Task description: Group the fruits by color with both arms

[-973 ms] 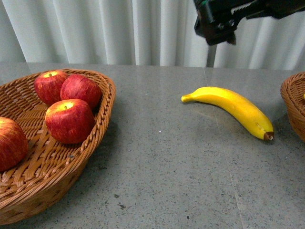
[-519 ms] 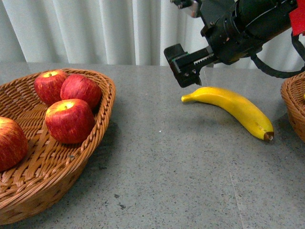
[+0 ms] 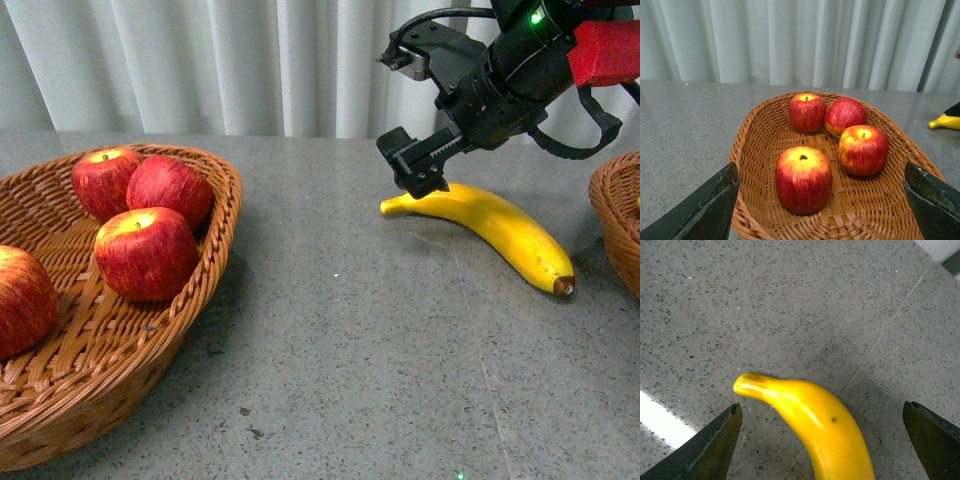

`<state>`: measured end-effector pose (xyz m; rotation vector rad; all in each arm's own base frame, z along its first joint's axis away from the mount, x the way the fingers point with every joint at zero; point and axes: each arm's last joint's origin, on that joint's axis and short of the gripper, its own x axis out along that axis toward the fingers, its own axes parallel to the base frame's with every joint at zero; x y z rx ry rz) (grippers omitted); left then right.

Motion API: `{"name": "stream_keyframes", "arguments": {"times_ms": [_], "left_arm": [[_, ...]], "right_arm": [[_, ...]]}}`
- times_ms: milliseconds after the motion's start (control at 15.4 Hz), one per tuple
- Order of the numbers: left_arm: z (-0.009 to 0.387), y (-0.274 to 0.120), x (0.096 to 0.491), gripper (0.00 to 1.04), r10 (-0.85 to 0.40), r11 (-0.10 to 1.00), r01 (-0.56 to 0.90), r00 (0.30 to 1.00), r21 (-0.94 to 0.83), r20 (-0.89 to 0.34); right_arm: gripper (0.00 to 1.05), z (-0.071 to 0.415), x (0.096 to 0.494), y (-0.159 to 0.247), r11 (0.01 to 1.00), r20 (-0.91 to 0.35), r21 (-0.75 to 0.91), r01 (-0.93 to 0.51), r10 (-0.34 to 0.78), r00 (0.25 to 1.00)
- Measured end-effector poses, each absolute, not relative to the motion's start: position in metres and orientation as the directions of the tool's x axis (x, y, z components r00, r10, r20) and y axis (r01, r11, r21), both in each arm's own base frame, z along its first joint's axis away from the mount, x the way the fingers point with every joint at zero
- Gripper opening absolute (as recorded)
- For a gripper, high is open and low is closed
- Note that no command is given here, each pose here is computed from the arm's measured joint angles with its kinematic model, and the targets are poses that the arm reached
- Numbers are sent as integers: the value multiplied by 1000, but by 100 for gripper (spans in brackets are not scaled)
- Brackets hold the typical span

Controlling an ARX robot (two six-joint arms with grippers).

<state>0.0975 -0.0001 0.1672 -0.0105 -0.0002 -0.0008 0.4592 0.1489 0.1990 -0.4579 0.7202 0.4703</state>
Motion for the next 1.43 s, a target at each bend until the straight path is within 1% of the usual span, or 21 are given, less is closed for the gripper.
{"name": "stream_keyframes", "arguments": {"times_ms": [259, 389, 519, 843, 1037, 1102, 1167, 1232, 1297, 1426], "left_arm": [[167, 0, 97, 98, 0, 1000, 0, 1000, -11, 1], [167, 0, 97, 98, -1, 1000, 1, 1000, -10, 1], [167, 0, 97, 98, 0, 1000, 0, 1000, -10, 1], [167, 0, 97, 98, 0, 1000, 0, 1000, -10, 1], [167, 0, 97, 98, -1, 1000, 1, 1000, -10, 0], [167, 0, 97, 98, -1, 1000, 1, 1000, -10, 1], [167, 0, 97, 98, 0, 1000, 0, 1000, -10, 1], [167, 0, 97, 98, 0, 1000, 0, 1000, -10, 1], [167, 0, 97, 98, -1, 1000, 1, 1000, -10, 0], [167, 0, 97, 98, 0, 1000, 0, 1000, -10, 1]], "right_arm": [[98, 197, 464, 128, 794, -742, -192, -576, 267, 615], [98, 193, 467, 113, 795, -745, -207, -570, 250, 619], [98, 182, 465, 106, 791, -759, -214, -573, 234, 607], [98, 161, 456, 104, 776, -782, -210, -595, 232, 579], [71, 158, 450, 110, 763, -776, -190, -618, 269, 570], [63, 157, 450, 110, 765, -775, -186, -617, 272, 570], [41, 161, 451, 113, 785, -748, -165, -597, 294, 594], [38, 175, 453, 110, 817, -705, -125, -562, 326, 630], [38, 191, 452, 107, 834, -663, -99, -542, 351, 661], [38, 233, 446, 90, 858, -542, -33, -512, 415, 731]]}}
